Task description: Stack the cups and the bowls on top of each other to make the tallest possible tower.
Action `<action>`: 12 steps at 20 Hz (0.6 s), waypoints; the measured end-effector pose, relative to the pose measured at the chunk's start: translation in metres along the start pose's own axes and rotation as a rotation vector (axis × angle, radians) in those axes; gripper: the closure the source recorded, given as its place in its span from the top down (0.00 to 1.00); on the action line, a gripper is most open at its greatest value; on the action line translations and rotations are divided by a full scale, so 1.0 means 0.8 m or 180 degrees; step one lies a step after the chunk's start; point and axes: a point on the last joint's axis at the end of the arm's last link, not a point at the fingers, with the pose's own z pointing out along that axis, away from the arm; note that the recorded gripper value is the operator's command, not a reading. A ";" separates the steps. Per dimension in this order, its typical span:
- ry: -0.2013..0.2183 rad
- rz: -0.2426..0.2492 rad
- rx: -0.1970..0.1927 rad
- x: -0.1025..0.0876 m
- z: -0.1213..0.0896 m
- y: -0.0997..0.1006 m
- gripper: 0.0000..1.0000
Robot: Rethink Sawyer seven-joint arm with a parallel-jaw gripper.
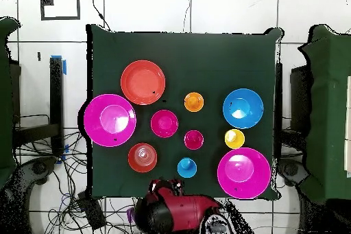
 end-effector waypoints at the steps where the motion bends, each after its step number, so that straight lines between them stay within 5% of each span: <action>1: 0.0048 0.0050 0.0014 -0.002 -0.012 -0.007 1.00; 6: 0.0190 0.0267 0.0076 -0.016 -0.067 -0.036 1.00; 12: 0.0058 0.0268 0.0114 -0.032 -0.093 -0.042 1.00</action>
